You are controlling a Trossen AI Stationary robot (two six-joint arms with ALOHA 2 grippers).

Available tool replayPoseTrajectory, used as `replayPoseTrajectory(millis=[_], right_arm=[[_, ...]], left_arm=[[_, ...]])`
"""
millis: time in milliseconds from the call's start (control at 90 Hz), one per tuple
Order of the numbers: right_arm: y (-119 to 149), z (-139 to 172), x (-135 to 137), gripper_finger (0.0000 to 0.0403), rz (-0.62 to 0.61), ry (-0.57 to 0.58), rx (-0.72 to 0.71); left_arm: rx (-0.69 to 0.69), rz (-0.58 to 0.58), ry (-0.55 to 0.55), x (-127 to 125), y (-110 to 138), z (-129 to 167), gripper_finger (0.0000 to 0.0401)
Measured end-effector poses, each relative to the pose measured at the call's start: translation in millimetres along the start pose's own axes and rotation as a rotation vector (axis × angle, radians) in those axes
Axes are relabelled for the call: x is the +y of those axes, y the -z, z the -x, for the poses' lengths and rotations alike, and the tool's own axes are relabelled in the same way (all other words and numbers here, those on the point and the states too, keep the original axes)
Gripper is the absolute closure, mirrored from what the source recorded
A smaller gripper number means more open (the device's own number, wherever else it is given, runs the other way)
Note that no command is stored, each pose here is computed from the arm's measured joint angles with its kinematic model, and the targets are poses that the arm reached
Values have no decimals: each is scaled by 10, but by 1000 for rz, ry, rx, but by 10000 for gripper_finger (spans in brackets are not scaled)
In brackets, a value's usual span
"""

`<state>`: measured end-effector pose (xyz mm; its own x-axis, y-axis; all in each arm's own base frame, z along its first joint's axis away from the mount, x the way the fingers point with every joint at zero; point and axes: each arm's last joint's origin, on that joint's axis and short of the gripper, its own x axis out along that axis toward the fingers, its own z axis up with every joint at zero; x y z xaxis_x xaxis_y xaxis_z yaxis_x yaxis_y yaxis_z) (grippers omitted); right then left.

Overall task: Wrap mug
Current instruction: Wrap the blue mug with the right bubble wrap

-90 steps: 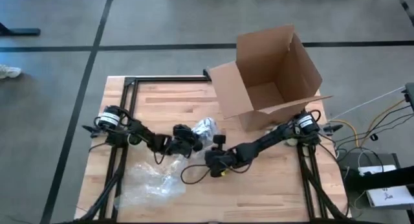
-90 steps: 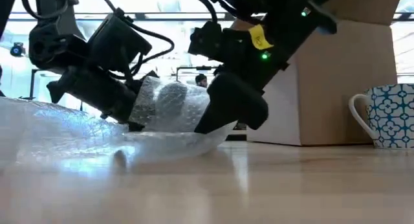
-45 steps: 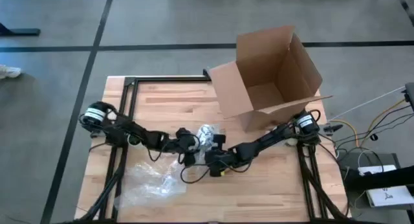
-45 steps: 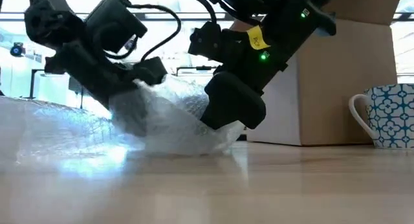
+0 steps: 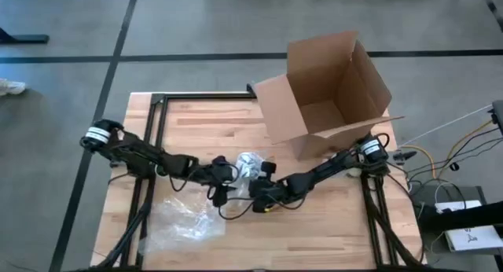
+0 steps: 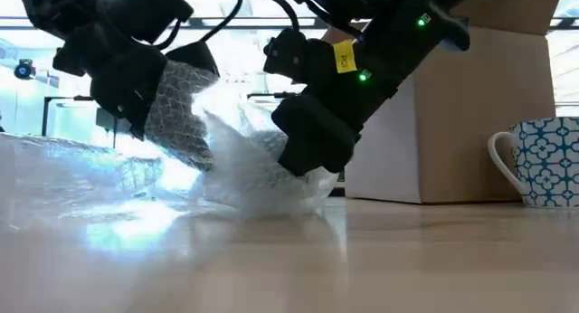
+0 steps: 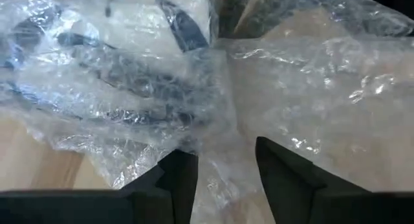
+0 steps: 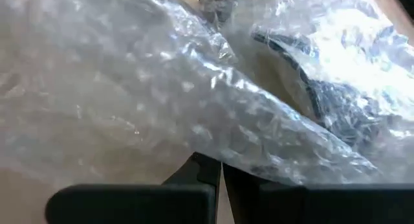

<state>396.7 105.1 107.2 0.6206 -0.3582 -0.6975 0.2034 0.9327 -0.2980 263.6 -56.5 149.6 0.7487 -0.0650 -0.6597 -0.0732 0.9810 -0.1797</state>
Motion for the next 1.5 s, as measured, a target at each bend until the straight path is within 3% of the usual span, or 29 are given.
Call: replayPoseTrajectory(millis=[278,367,444,589,689,1033,1267,1500], right_arm=[[-4,-5,-8,403,-12,1,-1],[-4,-4,-6,403,-13,1,-2],[-1,-4,-7,403,-14,2,-1],[4,-6,-7,403,-12,2,0],[-7,-5,-5,403,-1,0,-10],[-26,-28,-39,403,6,0,-18],[-67,-62,-108,403,-10,5,-14],[-267,-82,-232,402,-20,-21,-15]], left_arm=[[56,29,160,-50,-47,254,283],[61,42,143,-37,-63,405,290],[1,41,7,15,-100,562,298],[-144,-35,-382,174,-173,787,314],[-185,-49,-483,353,-262,779,328],[-216,-58,-213,1116,-291,-5,365],[-82,-3,-96,1116,-90,-461,375],[-60,28,-77,964,-19,-574,379]])
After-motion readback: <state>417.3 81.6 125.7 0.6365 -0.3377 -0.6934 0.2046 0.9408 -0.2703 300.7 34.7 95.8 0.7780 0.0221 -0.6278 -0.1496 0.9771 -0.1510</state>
